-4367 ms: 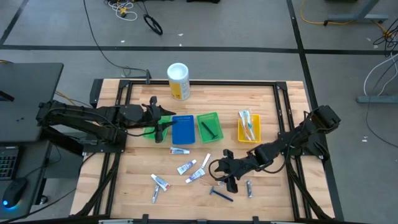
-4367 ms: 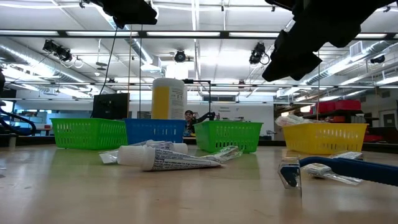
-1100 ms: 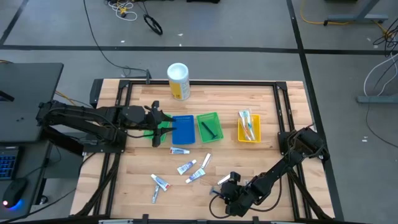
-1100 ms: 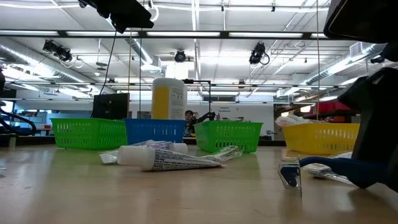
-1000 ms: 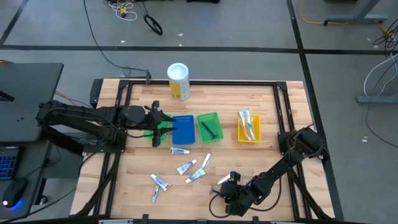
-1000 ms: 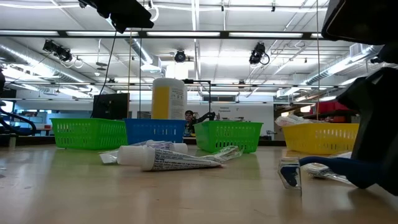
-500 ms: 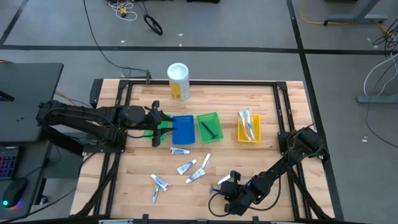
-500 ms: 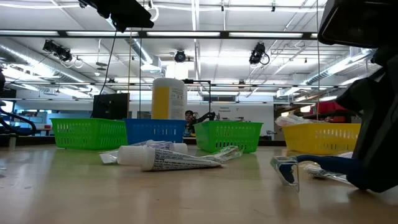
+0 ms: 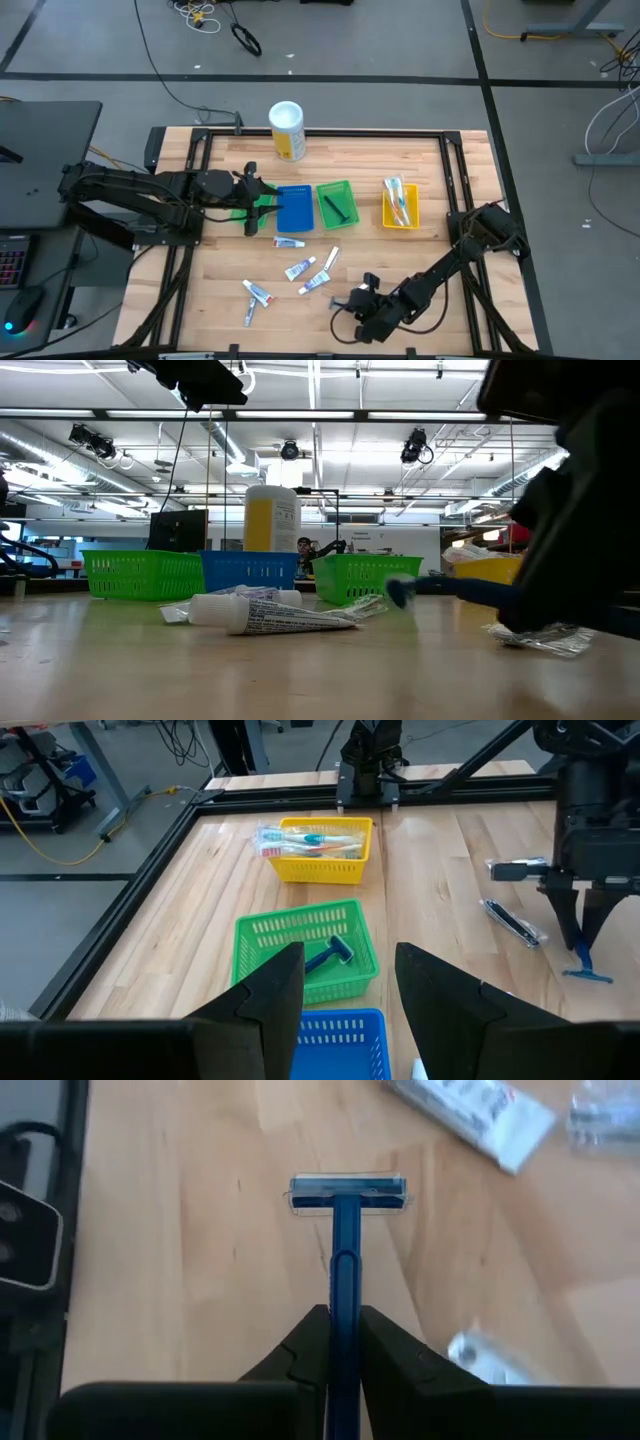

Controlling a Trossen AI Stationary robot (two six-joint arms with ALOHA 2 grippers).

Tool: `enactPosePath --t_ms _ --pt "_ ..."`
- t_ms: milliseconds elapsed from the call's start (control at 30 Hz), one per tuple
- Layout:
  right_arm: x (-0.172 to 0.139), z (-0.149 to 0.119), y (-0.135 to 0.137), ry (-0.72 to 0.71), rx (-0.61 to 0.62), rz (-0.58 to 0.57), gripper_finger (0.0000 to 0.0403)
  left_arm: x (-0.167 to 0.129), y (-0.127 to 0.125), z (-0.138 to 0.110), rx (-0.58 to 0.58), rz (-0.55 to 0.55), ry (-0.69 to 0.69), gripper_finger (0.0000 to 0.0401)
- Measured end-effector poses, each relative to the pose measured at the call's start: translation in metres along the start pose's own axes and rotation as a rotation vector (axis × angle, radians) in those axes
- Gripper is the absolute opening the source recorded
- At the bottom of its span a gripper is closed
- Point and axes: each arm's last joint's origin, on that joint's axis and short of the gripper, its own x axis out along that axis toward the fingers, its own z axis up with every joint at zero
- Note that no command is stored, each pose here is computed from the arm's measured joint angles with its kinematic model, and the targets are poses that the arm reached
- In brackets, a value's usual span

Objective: Pick & Place Travel size toiletries
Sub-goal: Put the blue razor into the right green bin

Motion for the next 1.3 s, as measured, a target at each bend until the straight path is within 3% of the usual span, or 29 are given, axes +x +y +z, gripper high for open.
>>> enactPosePath --t_ms 300,667,1300 --pt "0.005 0.011 -0.006 -0.029 -0.026 0.001 0.0045 0.0 0.0 0.0 0.0 0.0 0.0 0.0169" --pt "0.011 0.026 -0.015 -0.134 -0.104 -0.076 0.0044 0.0 0.0 0.0 -0.003 0.0 0.0 0.0169" --pt "0.018 0.06 -0.034 -0.375 -0.147 -0.279 0.0044 0.0 0.0 0.0 -0.003 0.0 0.0 0.0169"
